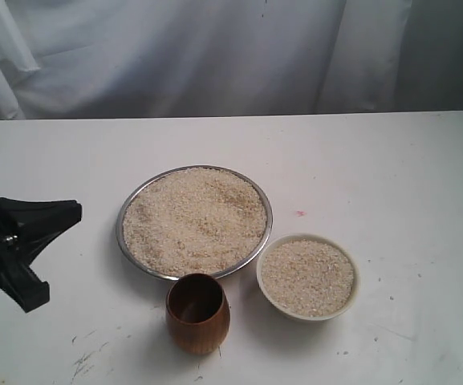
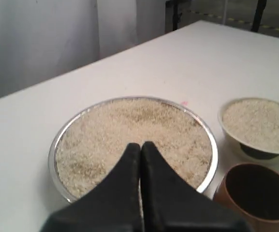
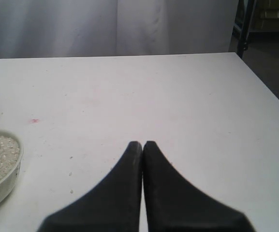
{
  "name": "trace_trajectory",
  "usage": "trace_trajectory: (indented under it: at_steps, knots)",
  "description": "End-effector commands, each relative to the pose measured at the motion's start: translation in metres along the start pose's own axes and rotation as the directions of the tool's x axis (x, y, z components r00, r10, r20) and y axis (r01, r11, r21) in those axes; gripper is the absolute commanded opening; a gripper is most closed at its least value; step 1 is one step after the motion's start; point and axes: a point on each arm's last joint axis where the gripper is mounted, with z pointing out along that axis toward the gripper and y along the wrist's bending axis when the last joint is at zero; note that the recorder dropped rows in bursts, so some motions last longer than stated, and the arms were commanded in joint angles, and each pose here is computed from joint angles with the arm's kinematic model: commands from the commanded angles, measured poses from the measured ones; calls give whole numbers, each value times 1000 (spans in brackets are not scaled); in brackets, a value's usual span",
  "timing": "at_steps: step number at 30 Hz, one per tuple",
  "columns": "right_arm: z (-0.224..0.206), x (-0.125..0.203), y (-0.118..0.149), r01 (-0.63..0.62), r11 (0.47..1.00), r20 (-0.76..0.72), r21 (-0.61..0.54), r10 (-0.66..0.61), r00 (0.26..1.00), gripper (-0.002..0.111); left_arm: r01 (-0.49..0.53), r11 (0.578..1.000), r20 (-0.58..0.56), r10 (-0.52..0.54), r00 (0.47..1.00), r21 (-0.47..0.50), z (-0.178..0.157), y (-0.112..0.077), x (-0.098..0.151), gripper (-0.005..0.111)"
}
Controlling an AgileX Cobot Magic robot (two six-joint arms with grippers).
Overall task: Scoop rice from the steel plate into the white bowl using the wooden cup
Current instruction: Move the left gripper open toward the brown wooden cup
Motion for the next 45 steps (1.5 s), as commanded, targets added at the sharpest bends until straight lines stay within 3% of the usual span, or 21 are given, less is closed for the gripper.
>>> trace_trajectory:
  at_steps: [1,5,10,13,28,33,36,40,45]
  knots:
    - [1,1,0,-1,1000,-3,-1,1,1000,0,-11,995,-130,24,991,99,22,-13,11,7]
    - [1,1,0,-1,1000,-3,-1,1,1000,0,16,982,-199,22,980,186,36,-25,26,30]
    - [1,1,0,-1,1000,-3,-1,1,1000,0,63,956,-184,-10,983,286,40,-34,31,64]
    - [1,1,0,-1,1000,-3,-1,1,1000,0,95,941,-185,-36,982,326,42,-37,33,75]
    - [1,1,0,-1,1000,-3,-1,1,1000,0,252,891,-314,-132,940,378,53,-41,64,76]
    - [1,1,0,-1,1000,-3,-1,1,1000,0,242,870,-258,-139,956,429,53,-44,57,73]
    - [1,1,0,-1,1000,-3,-1,1,1000,0,343,882,-306,-246,920,323,56,-38,59,79]
    - [1,1,0,-1,1000,-3,-1,1,1000,0,344,882,-306,-247,920,322,56,-38,59,91]
    - [1,1,0,-1,1000,-3,-1,1,1000,0,318,883,-307,-214,927,344,56,-39,60,92]
